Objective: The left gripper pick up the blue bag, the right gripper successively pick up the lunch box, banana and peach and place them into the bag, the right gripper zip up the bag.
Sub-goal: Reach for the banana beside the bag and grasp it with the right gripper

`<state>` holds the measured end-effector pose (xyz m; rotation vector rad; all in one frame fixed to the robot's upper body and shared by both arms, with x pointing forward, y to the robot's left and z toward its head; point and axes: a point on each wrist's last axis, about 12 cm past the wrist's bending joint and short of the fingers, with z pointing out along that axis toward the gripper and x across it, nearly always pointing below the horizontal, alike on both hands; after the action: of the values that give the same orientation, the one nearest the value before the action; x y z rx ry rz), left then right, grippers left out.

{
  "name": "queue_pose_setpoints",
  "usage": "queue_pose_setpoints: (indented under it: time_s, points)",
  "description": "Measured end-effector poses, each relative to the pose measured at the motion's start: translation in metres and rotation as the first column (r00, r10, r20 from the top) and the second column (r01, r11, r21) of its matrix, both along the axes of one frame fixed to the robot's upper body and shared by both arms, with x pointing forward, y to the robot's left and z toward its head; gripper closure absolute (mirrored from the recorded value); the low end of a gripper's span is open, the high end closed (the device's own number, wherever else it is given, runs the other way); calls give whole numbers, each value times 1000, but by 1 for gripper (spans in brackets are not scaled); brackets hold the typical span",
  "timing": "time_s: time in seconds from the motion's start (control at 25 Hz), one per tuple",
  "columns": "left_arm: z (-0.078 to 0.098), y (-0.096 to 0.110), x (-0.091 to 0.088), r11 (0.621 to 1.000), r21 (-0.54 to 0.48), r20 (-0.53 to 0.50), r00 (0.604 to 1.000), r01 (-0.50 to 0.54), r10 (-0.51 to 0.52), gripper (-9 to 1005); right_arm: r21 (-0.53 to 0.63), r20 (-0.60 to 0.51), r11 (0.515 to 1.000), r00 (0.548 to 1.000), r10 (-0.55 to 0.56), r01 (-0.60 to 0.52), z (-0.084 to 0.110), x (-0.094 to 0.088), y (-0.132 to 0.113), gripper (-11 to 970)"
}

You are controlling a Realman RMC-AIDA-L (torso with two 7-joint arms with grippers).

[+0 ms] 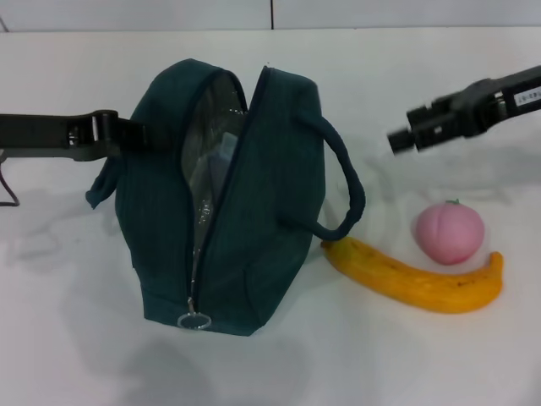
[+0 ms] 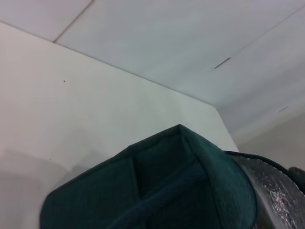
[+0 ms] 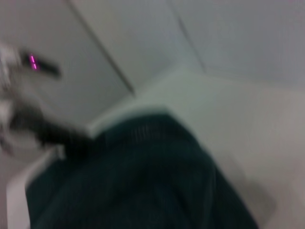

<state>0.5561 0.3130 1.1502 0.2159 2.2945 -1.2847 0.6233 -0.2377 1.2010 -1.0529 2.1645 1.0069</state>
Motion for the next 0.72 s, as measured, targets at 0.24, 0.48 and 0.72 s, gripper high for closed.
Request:
queue_pose_setpoints:
  time_s: [0.24, 0.48, 0.72]
  points:
    - [0, 1, -1, 1000, -2, -7, 1000, -4, 4, 964, -345, -40, 927, 990, 138, -144, 27, -7, 36, 140]
    - [1, -2, 1, 1000, -5, -3, 1000, 3, -3, 964, -541, -84, 818, 980, 179, -196, 19, -16, 79, 142]
    - [3, -4, 3, 1000, -6, 3, 1000, 10, -10, 964, -654, -66, 727, 973, 221, -210, 4, -19, 111, 143]
